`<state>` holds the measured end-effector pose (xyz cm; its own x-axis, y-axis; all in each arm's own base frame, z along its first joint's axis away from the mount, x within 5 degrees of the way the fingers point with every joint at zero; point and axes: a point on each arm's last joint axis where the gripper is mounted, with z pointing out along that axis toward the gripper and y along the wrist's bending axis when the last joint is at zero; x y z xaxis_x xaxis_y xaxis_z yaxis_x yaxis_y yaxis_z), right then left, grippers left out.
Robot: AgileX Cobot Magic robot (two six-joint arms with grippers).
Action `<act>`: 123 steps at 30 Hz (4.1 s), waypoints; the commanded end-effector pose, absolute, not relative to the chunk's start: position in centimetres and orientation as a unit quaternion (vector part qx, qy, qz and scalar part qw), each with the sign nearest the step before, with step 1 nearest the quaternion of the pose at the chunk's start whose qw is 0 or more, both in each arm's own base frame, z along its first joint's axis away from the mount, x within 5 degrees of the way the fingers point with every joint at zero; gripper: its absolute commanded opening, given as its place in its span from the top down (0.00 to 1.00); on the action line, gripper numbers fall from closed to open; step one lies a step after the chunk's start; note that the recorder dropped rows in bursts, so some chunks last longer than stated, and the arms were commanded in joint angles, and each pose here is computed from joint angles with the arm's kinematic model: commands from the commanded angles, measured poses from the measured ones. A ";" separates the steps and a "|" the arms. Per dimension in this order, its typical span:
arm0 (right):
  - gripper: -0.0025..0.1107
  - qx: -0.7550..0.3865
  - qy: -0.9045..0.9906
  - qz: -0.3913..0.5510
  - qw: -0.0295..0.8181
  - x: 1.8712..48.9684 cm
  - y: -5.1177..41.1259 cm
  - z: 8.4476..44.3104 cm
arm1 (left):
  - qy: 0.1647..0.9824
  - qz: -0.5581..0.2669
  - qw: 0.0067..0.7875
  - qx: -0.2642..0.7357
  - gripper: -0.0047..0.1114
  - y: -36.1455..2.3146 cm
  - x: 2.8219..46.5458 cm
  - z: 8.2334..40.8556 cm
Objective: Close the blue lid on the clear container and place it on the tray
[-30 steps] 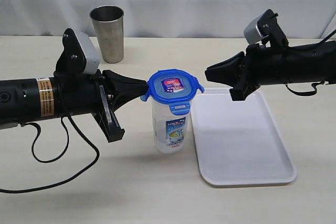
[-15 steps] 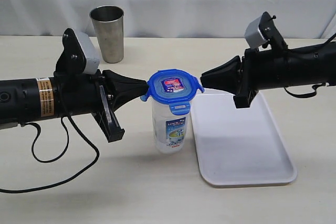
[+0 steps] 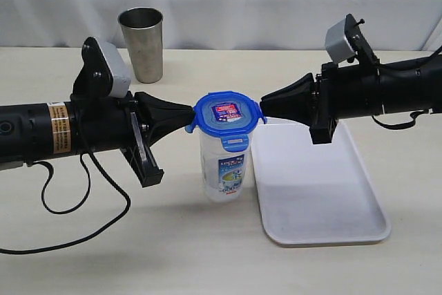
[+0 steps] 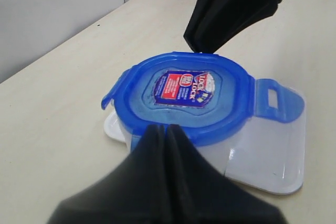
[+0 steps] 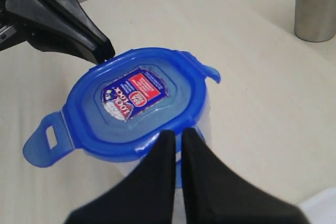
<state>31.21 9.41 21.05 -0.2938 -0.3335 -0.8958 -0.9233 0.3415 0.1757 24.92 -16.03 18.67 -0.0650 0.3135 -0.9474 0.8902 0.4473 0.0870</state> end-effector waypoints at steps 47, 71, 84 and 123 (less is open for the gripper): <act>0.94 -0.465 0.692 0.369 0.410 29.7 9.4 23.5 | 0.674 -0.200 0.552 0.449 0.96 -14.9 25.0 21.1; 0.94 -0.420 0.724 0.346 0.424 30.8 9.2 21.6 | 0.690 -0.193 0.545 0.436 0.96 -14.6 24.8 21.5; 0.94 -0.416 0.721 0.360 0.421 30.9 9.3 21.3 | 0.691 -0.193 0.544 0.435 0.96 -14.6 24.8 21.5; 0.94 -0.455 0.694 0.356 0.430 29.3 9.3 23.5 | 0.673 -0.168 0.599 0.400 0.96 -14.4 25.9 21.8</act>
<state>29.87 9.38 23.07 -0.2168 -0.3214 -0.9218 -0.9356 0.3378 0.1023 25.45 -14.61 21.45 0.0280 0.3689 -0.9291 0.7779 0.5756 0.2520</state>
